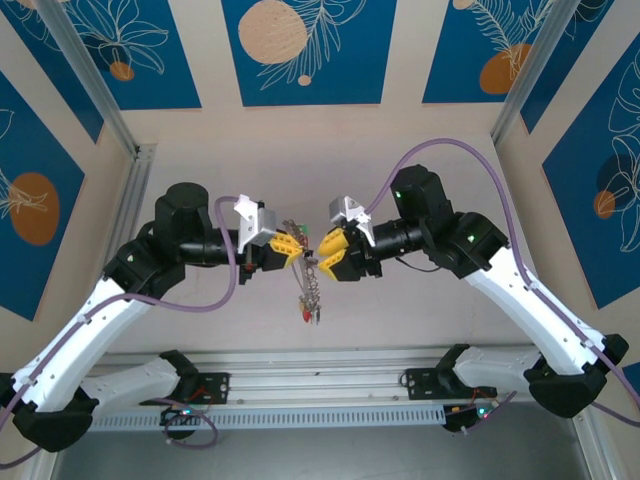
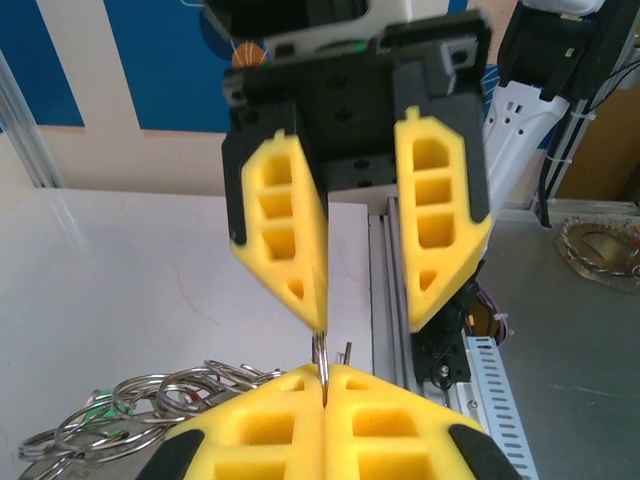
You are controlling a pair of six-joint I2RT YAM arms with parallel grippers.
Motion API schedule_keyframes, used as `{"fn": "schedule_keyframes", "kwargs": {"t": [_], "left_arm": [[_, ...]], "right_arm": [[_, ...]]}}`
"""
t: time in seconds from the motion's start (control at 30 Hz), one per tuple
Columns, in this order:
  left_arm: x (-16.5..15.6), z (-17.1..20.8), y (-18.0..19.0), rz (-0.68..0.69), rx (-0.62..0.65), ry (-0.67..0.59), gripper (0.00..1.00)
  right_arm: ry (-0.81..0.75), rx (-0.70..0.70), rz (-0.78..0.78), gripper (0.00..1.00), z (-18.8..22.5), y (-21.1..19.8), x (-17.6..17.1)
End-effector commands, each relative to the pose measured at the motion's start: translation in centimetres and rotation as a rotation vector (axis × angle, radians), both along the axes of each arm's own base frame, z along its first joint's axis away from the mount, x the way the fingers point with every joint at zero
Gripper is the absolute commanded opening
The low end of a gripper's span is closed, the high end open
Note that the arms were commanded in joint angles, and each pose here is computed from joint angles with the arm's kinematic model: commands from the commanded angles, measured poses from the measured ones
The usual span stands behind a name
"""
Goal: Put the keys on the keyring
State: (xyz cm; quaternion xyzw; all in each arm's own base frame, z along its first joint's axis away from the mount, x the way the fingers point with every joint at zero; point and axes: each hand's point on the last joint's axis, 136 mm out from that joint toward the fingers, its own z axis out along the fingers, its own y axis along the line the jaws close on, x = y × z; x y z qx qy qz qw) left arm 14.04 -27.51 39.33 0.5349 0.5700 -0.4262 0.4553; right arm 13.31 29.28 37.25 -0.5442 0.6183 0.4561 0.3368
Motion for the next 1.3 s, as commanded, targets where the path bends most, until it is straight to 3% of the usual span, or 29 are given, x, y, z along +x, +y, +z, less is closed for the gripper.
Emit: {"fn": "schedule_keyframes", "kwargs": {"t": [0.0,0.33,0.73,1.27], "left_arm": [[-1.3,2.2,0.0,-0.056,-0.077,-0.050,0.00],[-1.8,2.2,0.1,-0.074,-0.088,-0.049,0.00],[-1.9,3.5,-0.1,-0.082,-0.185,-0.059,0.00],[-2.1,4.8,-0.5,-0.121,-0.287,-0.037,0.00]], "right_arm": [[0.052,0.037,0.028,0.34,0.5,0.4,0.0],[0.063,0.044,0.033,0.32,0.4,1.5,1.2],[0.052,0.058,0.058,0.02,0.2,1.9,1.4],[0.082,0.057,0.091,0.00,-0.1,3.2,2.1]]}}
